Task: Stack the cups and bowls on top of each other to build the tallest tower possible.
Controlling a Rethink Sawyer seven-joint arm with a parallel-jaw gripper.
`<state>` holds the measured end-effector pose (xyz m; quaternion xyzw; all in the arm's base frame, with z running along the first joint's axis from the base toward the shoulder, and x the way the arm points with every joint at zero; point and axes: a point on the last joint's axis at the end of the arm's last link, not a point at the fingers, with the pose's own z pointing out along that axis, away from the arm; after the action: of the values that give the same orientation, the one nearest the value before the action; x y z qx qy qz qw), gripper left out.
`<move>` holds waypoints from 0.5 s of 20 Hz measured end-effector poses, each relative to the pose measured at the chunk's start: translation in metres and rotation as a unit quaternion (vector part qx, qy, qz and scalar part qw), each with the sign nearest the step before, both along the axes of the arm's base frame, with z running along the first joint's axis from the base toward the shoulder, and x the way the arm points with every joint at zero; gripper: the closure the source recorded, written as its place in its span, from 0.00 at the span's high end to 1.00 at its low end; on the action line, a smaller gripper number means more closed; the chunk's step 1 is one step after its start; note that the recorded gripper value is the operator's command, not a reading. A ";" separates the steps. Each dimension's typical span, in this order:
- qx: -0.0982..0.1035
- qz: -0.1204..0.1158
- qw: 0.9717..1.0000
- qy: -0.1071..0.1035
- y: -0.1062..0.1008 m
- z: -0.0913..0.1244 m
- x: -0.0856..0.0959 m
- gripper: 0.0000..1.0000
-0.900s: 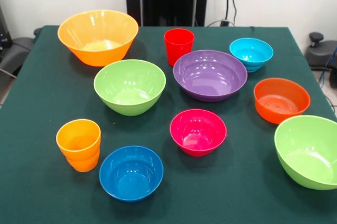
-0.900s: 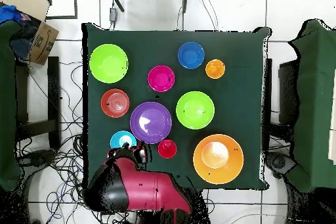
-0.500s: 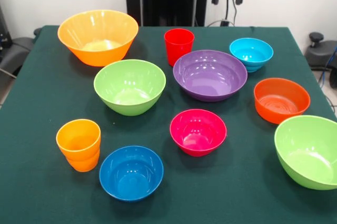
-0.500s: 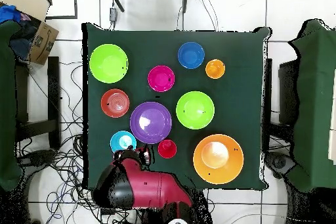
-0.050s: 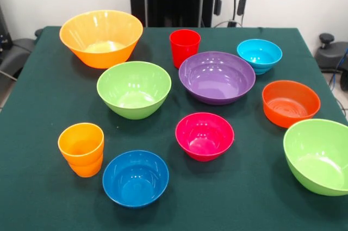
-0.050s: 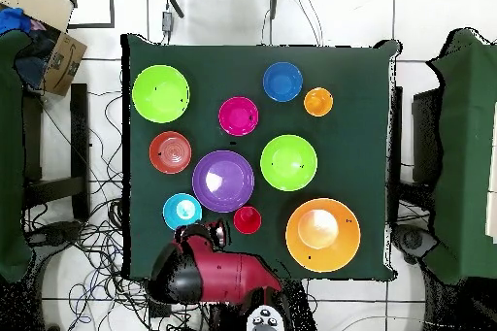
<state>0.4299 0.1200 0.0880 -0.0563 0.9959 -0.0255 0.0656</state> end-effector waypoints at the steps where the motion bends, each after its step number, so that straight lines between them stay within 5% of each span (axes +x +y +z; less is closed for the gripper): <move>1: 0.000 0.000 1.000 0.002 0.000 -0.003 -0.001 1.00; 10: -0.001 -0.001 1.000 0.015 -0.002 -0.027 -0.013 1.00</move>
<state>0.4168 0.1182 0.0614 -0.0559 0.9968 -0.0259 0.0506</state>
